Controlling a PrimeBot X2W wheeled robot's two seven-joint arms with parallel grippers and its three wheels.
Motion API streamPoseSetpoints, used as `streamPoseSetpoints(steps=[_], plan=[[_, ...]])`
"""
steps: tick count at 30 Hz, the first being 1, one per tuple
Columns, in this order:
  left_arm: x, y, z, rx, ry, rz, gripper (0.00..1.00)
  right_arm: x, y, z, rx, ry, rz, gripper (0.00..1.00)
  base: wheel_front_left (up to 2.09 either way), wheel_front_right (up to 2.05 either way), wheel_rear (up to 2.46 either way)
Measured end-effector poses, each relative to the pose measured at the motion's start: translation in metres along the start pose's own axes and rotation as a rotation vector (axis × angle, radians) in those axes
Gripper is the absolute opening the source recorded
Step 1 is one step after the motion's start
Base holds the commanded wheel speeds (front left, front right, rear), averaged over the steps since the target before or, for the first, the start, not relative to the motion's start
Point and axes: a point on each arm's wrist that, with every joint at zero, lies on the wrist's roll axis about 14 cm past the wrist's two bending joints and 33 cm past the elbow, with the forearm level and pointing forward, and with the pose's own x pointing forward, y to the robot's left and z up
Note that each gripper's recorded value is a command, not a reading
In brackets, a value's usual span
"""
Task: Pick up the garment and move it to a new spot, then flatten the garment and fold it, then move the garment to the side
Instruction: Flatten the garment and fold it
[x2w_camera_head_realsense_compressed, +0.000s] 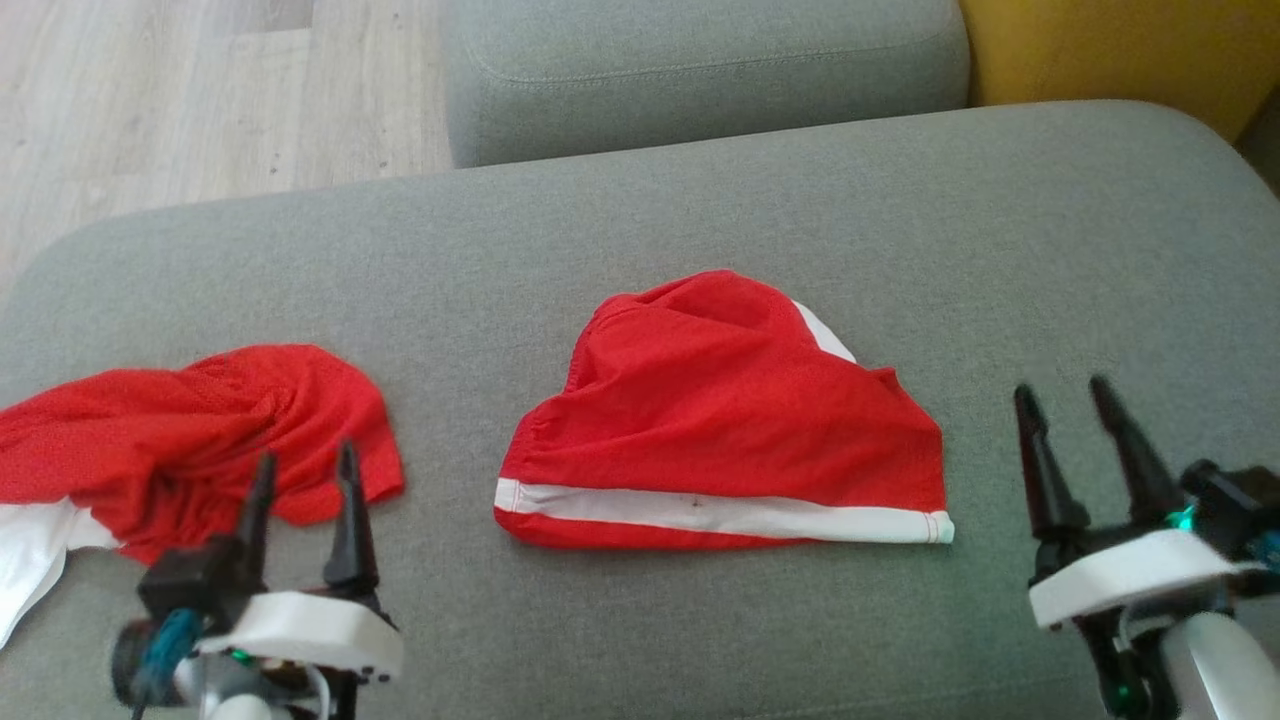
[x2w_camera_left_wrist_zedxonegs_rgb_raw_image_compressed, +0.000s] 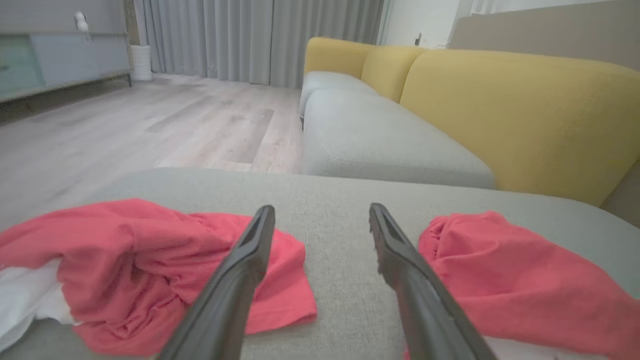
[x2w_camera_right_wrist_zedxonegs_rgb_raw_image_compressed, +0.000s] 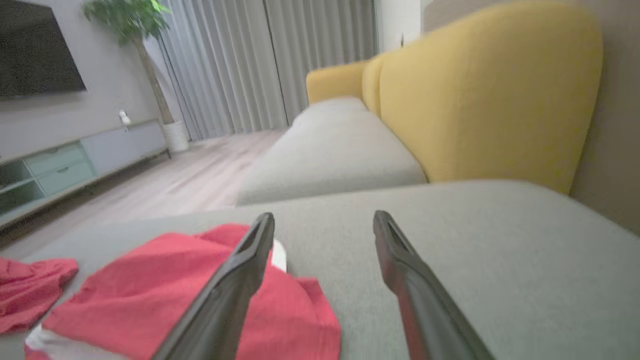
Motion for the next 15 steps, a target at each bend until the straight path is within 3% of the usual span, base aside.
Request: streamPoseSetpoints(steps=[5,8,12,15], plan=[[-0.001,-0.014,-0.041,-0.069,0.247,-0.065,1.00,-0.012,-0.002,-0.061,0.112,0.328,-0.023,1.00,0.00,0.00,0.00],[0.007,-0.030,-0.066,-0.066,0.456,-0.163,1.00,-0.026,0.005,-0.099,0.150,0.544,-0.007,1.00,0.00,0.00,0.00],[0.020,-0.046,-0.076,-0.049,0.614,-0.265,1.00,-0.032,0.008,-0.122,0.197,0.702,-0.003,1.00,0.00,0.00,0.00],[0.015,-0.048,-0.096,-0.009,0.775,-0.325,1.00,-0.027,0.008,-0.125,0.216,0.743,-0.003,1.00,0.00,0.00,0.00]])
